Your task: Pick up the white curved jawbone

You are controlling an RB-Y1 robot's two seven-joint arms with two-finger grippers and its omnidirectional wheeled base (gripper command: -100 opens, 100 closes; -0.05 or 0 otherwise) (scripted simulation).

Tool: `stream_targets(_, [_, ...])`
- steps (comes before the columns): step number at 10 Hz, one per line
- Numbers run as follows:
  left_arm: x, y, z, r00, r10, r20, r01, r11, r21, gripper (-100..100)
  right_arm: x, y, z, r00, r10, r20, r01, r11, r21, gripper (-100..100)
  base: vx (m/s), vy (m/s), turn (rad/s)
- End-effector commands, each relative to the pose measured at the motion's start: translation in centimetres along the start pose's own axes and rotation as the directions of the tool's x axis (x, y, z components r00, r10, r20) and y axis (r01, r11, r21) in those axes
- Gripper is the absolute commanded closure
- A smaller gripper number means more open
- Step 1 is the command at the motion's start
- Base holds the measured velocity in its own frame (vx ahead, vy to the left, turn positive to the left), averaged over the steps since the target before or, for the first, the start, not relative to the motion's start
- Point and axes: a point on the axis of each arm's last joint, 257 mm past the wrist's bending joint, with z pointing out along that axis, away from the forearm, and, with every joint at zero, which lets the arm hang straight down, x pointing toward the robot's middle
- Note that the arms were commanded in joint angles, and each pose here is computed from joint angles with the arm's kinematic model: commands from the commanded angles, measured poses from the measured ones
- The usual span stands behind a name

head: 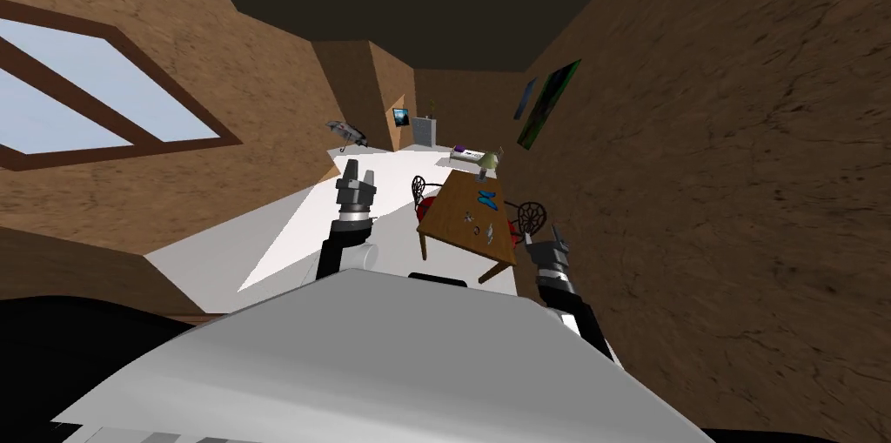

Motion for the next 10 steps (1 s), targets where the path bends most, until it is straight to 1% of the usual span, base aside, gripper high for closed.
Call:
stream_targets(1, [0.0, 0.0, 0.0, 1.000, 0.000, 0.000, 0.000, 1.000, 0.000, 0, -3.2, -2.1, -1.1, 0.997, 0.047, 0.064, -0.051, 0.996, 0.067, -100, -0.011, -0.055, 0.203])
stream_targets(2, [0.0, 0.0, 0.0, 1.000, 0.000, 0.000, 0.000, 1.000, 0.000, 0, -3.2, -2.1, -1.1, 0.997, 0.051, 0.064, -0.056, 0.996, 0.067, -100, -0.010, -0.039, 0.141])
stream_targets(3, [0.0, 0.0, 0.0, 1.000, 0.000, 0.000, 0.000, 1.000, 0.000, 0, -6.1, -3.4, -2.1, 0.989, 0.084, 0.125, -0.098, 0.988, 0.116, -100, -0.018, -0.028, 0.313])
stream_targets(4, [0.0, 0.0, 0.0, 1.000, 0.000, 0.000, 0.000, 1.000, 0.000, 0, -6.2, -3.6, -2.2, 0.988, 0.089, 0.128, -0.104, 0.987, 0.119, -100, -0.015, -0.031, 0.149])
stream_targets(5, [0.0, 0.0, 0.0, 1.000, 0.000, 0.000, 0.000, 1.000, 0.000, 0, -9.3, -5.0, -3.4, 0.973, 0.116, 0.198, -0.150, 0.975, 0.164, -100, -0.016, -0.037, 0.271])
stream_targets(6, [0.0, 0.0, 0.0, 1.000, 0.000, 0.000, 0.000, 1.000, 0.000, 0, -9.3, -5.0, -3.4, 0.972, 0.126, 0.200, -0.160, 0.974, 0.162, -100, -0.011, -0.033, 0.150])
stream_targets(7, [0.0, 0.0, 0.0, 1.000, 0.000, 0.000, 0.000, 1.000, 0.000, 0, -12.4, -6.2, -4.9, 0.950, 0.147, 0.274, -0.206, 0.958, 0.200, -100, -0.008, -0.015, 0.375])
stream_targets(8, [0.0, 0.0, 0.0, 1.000, 0.000, 0.000, 0.000, 1.000, 0.000, 0, -12.4, -6.2, -4.9, 0.947, 0.163, 0.278, -0.222, 0.955, 0.195, -100, -0.010, -0.018, 0.155])
stream_targets(9, [0.0, 0.0, 0.0, 1.000, 0.000, 0.000, 0.000, 1.000, 0.000, 0, -15.5, -7.0, -6.5, 0.917, 0.189, 0.352, -0.275, 0.938, 0.212, -100, -0.009, -0.005, 0.365])
stream_targets(10, [0.0, 0.0, 0.0, 1.000, 0.000, 0.000, 0.000, 1.000, 0.000, 0, -15.5, -7.3, -6.6, 0.912, 0.198, 0.360, -0.288, 0.933, 0.216, -100, -0.004, -0.010, 0.150])
